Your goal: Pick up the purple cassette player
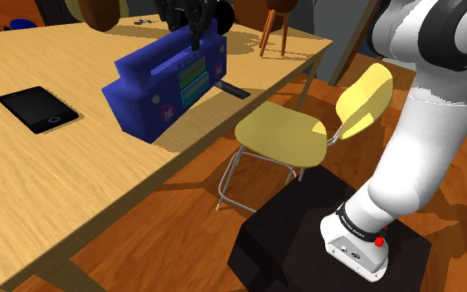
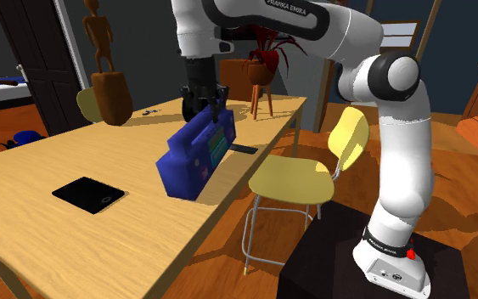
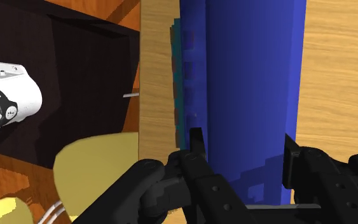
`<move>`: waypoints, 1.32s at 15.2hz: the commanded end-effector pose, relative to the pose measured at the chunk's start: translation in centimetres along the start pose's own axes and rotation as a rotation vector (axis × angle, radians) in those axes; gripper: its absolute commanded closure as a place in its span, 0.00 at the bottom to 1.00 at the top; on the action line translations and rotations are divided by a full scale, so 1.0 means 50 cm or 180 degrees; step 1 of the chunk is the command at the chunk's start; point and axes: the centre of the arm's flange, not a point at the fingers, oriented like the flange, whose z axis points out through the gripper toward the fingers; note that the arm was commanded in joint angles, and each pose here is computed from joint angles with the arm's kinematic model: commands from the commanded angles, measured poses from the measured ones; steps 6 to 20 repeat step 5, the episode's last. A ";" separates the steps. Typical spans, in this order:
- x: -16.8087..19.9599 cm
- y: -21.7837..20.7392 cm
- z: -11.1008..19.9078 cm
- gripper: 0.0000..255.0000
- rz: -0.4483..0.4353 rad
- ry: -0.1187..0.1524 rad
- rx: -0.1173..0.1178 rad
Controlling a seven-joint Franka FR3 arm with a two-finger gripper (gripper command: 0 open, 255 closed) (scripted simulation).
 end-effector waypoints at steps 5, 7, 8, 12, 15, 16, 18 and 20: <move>0.003 0.001 -0.048 1.00 0.0003 -0.0001 0.0009; 0.003 0.001 -0.048 1.00 0.0003 -0.0001 0.0009; 0.003 0.001 -0.048 1.00 0.0003 -0.0001 0.0009; 0.003 0.001 -0.048 1.00 0.0003 -0.0001 0.0009; 0.003 0.001 -0.048 1.00 0.0003 -0.0001 0.0009; 0.003 0.001 -0.048 1.00 0.0003 -0.0001 0.0009; 0.003 0.001 -0.048 1.00 0.0003 -0.0001 0.0009; 0.003 0.001 -0.048 1.00 0.0003 -0.0001 0.0009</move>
